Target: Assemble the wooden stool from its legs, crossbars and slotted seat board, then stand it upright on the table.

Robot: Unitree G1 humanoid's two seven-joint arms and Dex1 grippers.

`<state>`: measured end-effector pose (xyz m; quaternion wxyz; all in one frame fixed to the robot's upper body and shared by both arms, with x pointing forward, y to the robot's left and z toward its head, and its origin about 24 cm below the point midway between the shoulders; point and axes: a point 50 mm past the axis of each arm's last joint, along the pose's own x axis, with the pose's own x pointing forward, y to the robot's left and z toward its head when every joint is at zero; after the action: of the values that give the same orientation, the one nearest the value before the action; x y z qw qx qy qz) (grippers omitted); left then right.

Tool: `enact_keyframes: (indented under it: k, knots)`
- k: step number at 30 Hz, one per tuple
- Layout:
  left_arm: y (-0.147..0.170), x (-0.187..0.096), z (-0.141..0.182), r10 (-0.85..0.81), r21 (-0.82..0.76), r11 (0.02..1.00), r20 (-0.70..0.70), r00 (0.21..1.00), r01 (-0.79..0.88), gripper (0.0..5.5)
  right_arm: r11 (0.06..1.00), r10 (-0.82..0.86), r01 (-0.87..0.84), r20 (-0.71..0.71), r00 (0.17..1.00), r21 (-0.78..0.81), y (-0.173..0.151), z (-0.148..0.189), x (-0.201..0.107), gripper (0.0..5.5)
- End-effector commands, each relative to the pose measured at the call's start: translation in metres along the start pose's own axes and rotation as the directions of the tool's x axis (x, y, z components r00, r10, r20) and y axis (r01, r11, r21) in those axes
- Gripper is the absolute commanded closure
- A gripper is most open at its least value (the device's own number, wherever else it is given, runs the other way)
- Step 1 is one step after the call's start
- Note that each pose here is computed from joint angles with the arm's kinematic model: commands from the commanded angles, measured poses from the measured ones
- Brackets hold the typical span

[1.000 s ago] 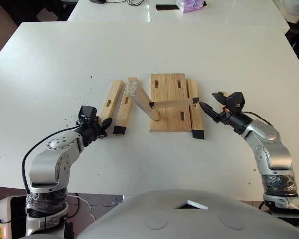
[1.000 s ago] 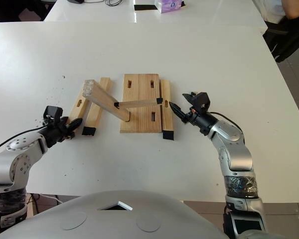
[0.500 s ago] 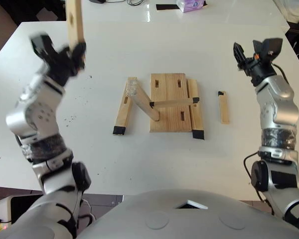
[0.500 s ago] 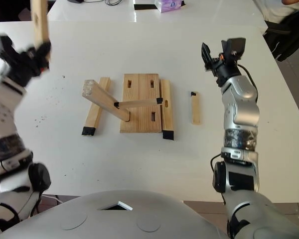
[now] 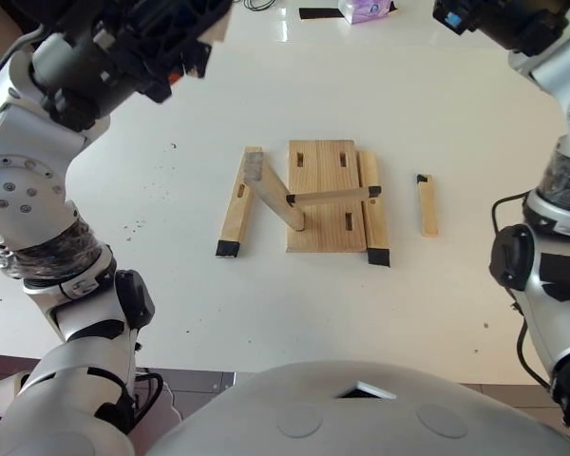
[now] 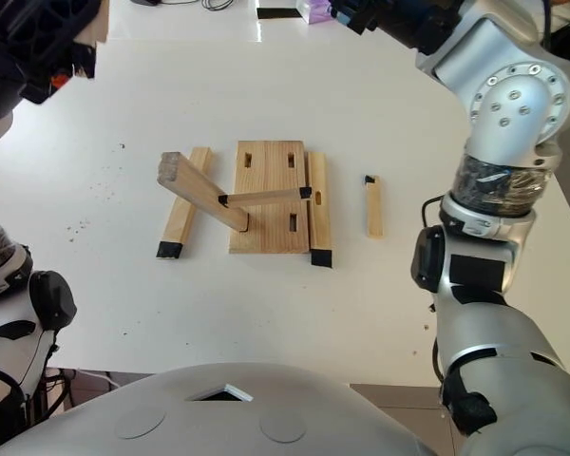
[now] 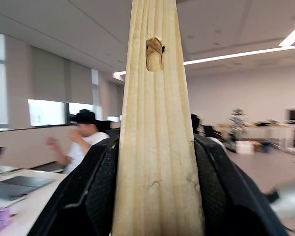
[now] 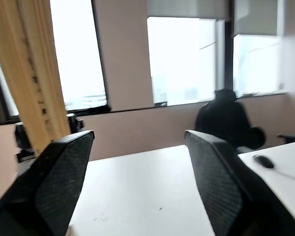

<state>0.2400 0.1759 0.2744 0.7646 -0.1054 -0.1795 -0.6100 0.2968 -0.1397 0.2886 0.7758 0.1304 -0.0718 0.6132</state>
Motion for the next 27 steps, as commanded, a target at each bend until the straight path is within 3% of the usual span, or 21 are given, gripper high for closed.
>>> enact_keyframes:
  k: [1, 12, 23, 27]
  knots:
    - [0.001, -0.006, -0.013, -0.015, -0.017, 1.0, -0.077, 0.997, 0.014, 3.47, 0.988, 0.151, -0.15, -0.038, 0.988, 0.027, 0.015, 0.017, 0.001, 2.1]
    - [-0.007, -0.004, -0.027, -0.059, -0.07, 0.996, -0.058, 0.997, 0.054, 3.47, 0.952, 0.296, -0.296, 0.015, 0.955, 0.075, 0.031, 0.027, 0.012, 2.1]
    - [-0.011, 0.001, -0.031, -0.084, -0.093, 0.993, -0.054, 0.995, 0.079, 3.47, 0.956, 0.273, -0.275, 0.031, 0.961, 0.103, 0.035, 0.013, 0.025, 2.1]
    - [-0.01, 0.001, -0.03, -0.082, -0.086, 0.993, -0.052, 0.995, 0.077, 3.47, 0.957, 0.27, -0.271, 0.021, 0.963, 0.103, 0.036, 0.01, 0.024, 2.71]
